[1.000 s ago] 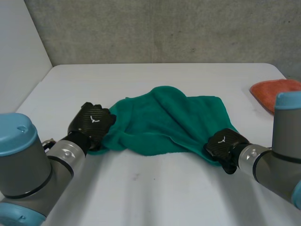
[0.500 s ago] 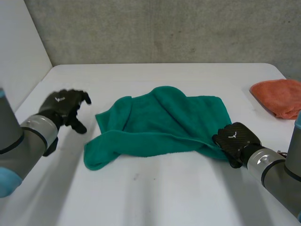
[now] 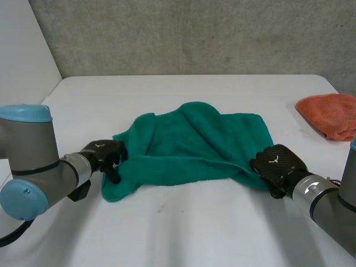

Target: Fold the laundry.

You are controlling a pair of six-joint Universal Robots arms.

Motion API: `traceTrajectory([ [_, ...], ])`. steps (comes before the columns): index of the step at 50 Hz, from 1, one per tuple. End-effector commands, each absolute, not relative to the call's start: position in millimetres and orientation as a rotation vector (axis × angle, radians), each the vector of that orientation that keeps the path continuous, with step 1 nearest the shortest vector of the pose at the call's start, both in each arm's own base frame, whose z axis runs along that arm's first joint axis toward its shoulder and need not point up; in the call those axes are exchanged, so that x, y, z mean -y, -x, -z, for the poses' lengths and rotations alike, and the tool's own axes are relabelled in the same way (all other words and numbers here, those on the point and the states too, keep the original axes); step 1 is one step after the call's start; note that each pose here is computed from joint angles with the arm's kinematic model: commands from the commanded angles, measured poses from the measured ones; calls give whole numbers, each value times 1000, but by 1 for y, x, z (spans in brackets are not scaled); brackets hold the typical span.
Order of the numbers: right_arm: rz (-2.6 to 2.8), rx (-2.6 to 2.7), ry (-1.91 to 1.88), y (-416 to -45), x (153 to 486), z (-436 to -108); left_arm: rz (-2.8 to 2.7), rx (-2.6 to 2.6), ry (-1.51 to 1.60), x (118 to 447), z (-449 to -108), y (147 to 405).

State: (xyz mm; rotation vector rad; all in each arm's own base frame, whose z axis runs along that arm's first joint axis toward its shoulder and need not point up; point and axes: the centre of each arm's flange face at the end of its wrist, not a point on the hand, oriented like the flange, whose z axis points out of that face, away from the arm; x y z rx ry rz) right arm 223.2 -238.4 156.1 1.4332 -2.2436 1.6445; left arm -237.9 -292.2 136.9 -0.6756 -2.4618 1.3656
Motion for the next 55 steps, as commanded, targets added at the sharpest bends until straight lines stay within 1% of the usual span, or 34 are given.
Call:
traceTrajectory([
  [1,-1643,2255,-1380,-217,246,-161,-1355,2454,698,288,-140,242],
  [3,-1642,2262,-1379,-217,245,-165,-1389,2445,699,288,-147,242],
  [4,-1632,2272,-1382,-217,243,-167,-1459,2422,691,288,-164,241],
  [6,-1585,2325,-1396,-216,236,-174,-1528,2400,684,286,-180,239],
  [7,-1565,2355,-1394,-215,234,-177,-1595,2371,676,284,-194,239],
  [11,-1487,2561,-1386,-218,227,-192,-1742,2284,661,277,-227,238],
  [13,-1477,2629,-1370,-218,228,-198,-1786,2249,658,273,-238,237],
  [15,-1502,2676,-1318,-213,236,-204,-1845,2204,657,268,-253,235],
  [21,-1632,2658,-1161,-198,261,-213,-1962,2119,718,252,-279,234],
  [27,-1660,2623,-1139,-193,264,-218,-2034,2025,799,236,-294,242],
  [31,-1638,2639,-1135,-192,260,-215,-2057,1980,807,233,-300,248],
  [37,-1571,2764,-1031,-183,242,-192,-2088,1903,817,227,-315,258],
  [42,-1628,2987,-707,-186,234,-175,-2121,1839,810,223,-330,266],
  [45,-1645,3068,-598,-190,231,-171,-2148,1809,796,221,-340,269],
  [48,-1676,3145,-516,-198,229,-168,-2173,1779,785,218,-348,272],
  [53,-1783,3191,-576,-228,220,-161,-2190,1732,781,209,-358,279],
  [55,-1818,3191,-572,-234,220,-161,-2197,1711,779,205,-363,281],
])
